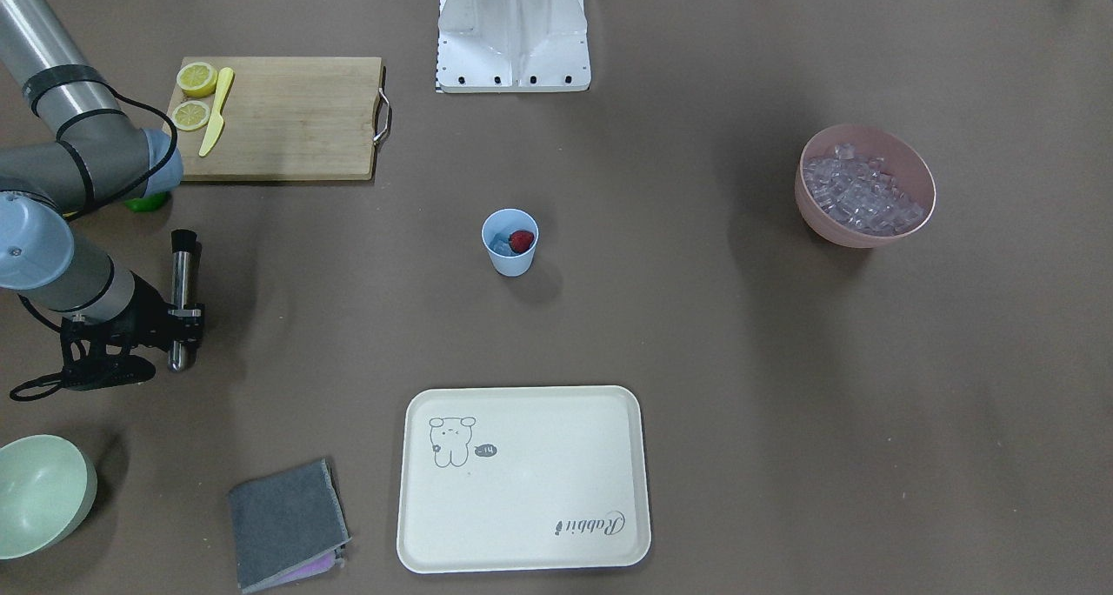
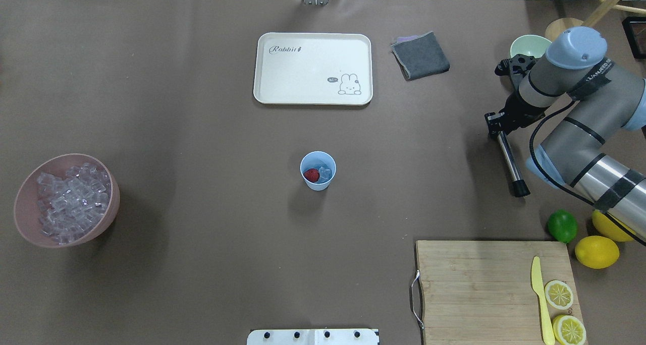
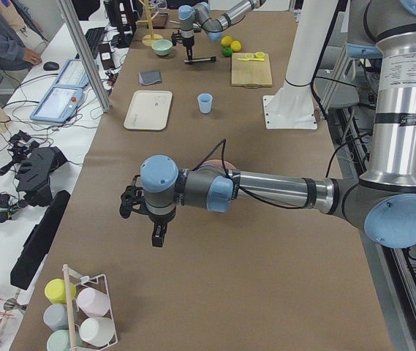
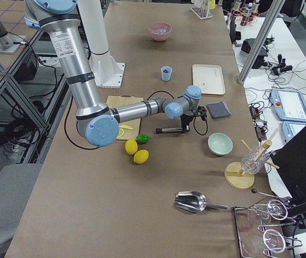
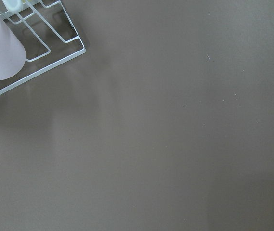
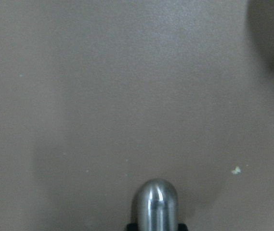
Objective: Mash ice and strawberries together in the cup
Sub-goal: 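Lift the pestle with the right gripper and carry it toward the cup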
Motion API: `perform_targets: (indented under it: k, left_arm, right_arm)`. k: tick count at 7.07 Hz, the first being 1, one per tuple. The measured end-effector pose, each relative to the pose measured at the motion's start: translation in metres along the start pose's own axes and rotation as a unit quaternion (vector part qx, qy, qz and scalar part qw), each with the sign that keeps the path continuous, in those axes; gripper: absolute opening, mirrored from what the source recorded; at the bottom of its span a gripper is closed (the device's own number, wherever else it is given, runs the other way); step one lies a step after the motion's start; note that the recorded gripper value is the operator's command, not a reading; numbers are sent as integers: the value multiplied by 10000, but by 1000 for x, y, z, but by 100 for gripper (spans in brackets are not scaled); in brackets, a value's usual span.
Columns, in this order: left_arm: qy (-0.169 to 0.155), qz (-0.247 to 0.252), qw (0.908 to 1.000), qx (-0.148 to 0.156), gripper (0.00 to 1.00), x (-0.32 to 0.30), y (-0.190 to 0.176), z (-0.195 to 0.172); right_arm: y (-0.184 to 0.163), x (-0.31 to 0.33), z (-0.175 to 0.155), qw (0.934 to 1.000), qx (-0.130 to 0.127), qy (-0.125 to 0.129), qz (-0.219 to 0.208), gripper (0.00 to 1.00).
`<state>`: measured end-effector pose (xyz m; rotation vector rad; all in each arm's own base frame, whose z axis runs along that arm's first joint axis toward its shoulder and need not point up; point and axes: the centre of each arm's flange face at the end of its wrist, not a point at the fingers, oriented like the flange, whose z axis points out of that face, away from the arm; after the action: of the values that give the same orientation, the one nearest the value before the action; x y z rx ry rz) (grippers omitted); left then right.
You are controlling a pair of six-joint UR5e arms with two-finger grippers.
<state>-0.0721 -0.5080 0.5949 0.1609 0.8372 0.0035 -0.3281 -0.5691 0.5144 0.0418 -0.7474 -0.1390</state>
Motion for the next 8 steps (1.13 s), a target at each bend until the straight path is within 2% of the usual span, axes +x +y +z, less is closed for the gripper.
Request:
perform_targets:
  k: [2,4,6,7,8]
  left_arm:
    - [0,-3,10000,-2,97,-1,1,0]
    - [3,-4,10000,-3,97,-1,2,0]
    - [6,-7,10000,-11,97,-1,1,1]
    - [6,-7,10000,-12,97,0,1,1]
    - [6,-10,10000,-12,97,-1,1,1]
  right_arm:
    - [-4,-13,-26,9996,232,-91,-100,0]
    - [-14,-18,-85,9963,797,-217,-231,0]
    - [-11,-34,-150,9873,1504,-299,-424,0]
    - [-6,-46,-171,9809,1865,-233,-498,0]
    - [2,-66,-180,9757,2116,-196,-539,0]
